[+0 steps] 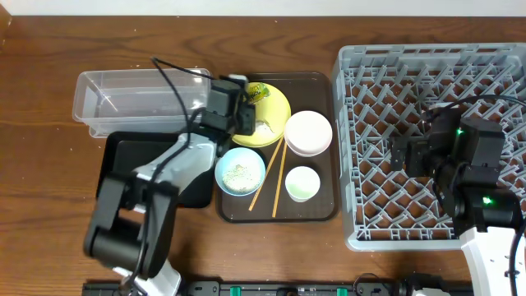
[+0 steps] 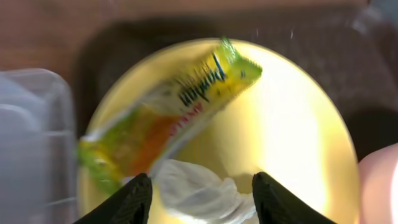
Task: Sort waste into correct bins and load items into the dishwasher rack
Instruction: 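Grasp the yellow snack wrapper and tissue with the left gripper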
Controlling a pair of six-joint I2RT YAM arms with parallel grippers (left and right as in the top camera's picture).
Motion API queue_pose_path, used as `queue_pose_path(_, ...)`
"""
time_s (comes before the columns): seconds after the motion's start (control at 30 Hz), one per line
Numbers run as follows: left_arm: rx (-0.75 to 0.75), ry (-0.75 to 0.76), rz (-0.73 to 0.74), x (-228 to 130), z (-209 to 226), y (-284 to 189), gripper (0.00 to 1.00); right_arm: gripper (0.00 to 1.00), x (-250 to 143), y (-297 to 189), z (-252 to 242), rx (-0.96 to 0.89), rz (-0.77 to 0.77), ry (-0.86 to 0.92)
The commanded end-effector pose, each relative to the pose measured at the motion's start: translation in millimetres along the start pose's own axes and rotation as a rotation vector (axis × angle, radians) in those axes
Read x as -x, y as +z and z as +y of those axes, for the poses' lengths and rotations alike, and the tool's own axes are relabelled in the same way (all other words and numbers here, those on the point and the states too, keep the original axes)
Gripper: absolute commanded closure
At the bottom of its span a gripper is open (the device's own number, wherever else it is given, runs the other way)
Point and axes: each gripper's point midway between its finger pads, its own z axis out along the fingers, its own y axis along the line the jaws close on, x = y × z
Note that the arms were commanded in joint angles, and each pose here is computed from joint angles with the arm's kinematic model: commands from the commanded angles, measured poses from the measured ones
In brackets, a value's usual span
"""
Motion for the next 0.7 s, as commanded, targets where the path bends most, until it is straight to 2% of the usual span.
queue_pose_path(0.0, -0.013, 0.032, 0.014, -8.3, -5.9, 14.5, 0.44, 0.01, 8.9, -5.9, -2.3, -0.009, -0.026, 0.014)
queue_pose_path(0.23, 0.006, 0.032, 0.046, -24.8, 0.2, 33.5, 0.45, 0.01, 8.7, -5.9, -2.3, -0.009, -0.026, 0.015)
queue_pose_path(0.33, 0.010, 0.032, 0.044, -24.2, 0.8, 32.8, 0.62, 0.01, 8.7, -5.9, -2.3, -0.009, -0.026, 0.015)
queue_pose_path(0.37, 0.009, 0.031, 0.042, -23.1, 0.5, 32.0, 0.73, 0.01, 8.3, -5.9, -2.3, -0.009, -0.025, 0.015)
queue_pose_path(0.47, 0.005, 0.031, 0.024, -16.2, -1.2, 27.0, 0.93, 0.01, 6.6, -5.8, -2.2, -0.009, -0.017, 0.016)
queue_pose_path(0.67, -0.019, 0.028, -0.090, 26.5, -11.4, -12.7, 0.94, 0.01, 4.8, -5.8, -3.5, -0.017, -0.010, 0.016)
